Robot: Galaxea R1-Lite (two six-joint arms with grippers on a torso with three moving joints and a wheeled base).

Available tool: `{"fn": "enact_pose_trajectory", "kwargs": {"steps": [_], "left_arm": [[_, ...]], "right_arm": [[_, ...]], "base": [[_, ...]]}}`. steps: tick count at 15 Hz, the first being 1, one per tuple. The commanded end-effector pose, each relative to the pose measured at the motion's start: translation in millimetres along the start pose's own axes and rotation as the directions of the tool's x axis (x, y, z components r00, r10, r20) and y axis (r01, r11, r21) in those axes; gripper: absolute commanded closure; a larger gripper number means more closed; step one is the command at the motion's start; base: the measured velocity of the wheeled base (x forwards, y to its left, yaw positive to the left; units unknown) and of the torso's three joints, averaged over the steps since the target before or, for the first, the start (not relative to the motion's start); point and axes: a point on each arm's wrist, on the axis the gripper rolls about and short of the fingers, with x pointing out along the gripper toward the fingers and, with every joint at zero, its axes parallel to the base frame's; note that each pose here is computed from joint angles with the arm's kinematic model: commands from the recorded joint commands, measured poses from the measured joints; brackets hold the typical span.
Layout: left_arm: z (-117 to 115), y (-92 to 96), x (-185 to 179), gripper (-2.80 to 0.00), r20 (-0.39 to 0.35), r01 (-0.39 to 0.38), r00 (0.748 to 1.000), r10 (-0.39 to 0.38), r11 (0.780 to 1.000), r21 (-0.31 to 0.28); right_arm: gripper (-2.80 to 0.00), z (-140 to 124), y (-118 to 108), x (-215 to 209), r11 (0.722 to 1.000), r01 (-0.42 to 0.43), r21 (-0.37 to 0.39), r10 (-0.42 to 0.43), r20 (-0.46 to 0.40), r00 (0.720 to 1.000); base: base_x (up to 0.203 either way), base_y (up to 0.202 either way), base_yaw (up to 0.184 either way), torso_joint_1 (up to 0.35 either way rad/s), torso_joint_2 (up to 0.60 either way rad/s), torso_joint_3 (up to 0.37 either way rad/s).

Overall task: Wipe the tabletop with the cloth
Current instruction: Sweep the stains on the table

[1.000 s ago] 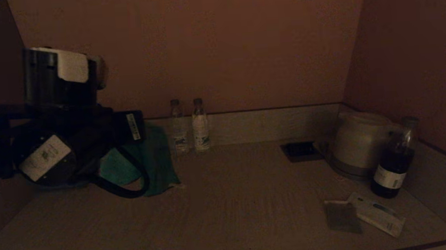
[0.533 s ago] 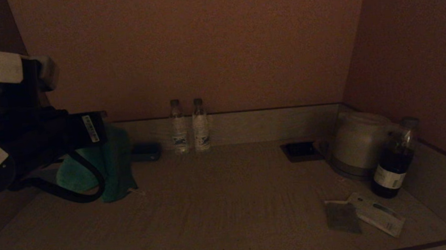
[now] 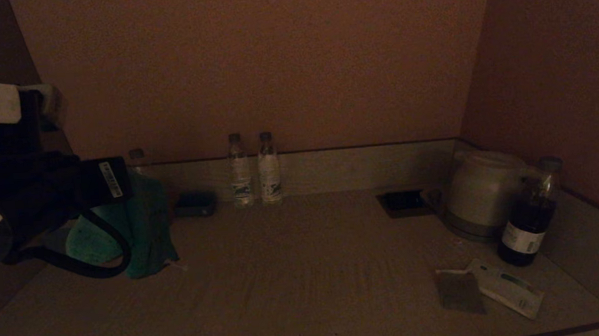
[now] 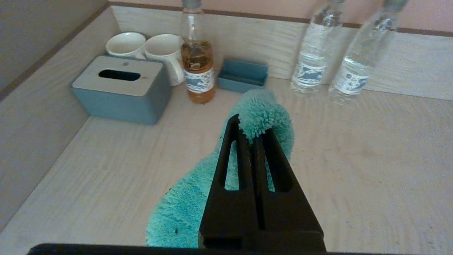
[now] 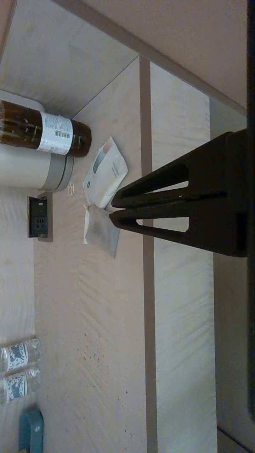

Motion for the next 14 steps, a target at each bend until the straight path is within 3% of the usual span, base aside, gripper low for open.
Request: {"fn": "enact_pose_trajectory", "kwargs": {"steps": [1, 8, 14], "left_arm": [[-0.7, 3.9, 4.2, 0.0, -0.004, -0.02, 1.0, 0.02, 1.0, -0.002], [0.5, 11.9, 5.7, 0.0, 0.042, -0.023, 0.999, 0.023, 1.0, -0.005], [-19.1, -2.4, 47.4, 0.0, -0.014, -0.037, 0.999, 0.038, 0.999, 0.022]], "right_arm": [[0.0, 0.0, 0.0, 0.0, 1.0, -0.001, 0.0, 0.001, 0.0, 1.0], [0.0, 0.0, 0.0, 0.0, 1.0, -0.001, 0.0, 0.001, 0.0, 1.0], [0.0, 0.0, 0.0, 0.0, 1.0, -0.001, 0.0, 0.001, 0.0, 1.0]], "base": [[0.0, 0.0, 0.0, 0.0, 0.0, 0.0], [0.0, 0.0, 0.0, 0.0, 0.0, 0.0], [0.0, 0.0, 0.0, 0.0, 0.0, 0.0]]}}
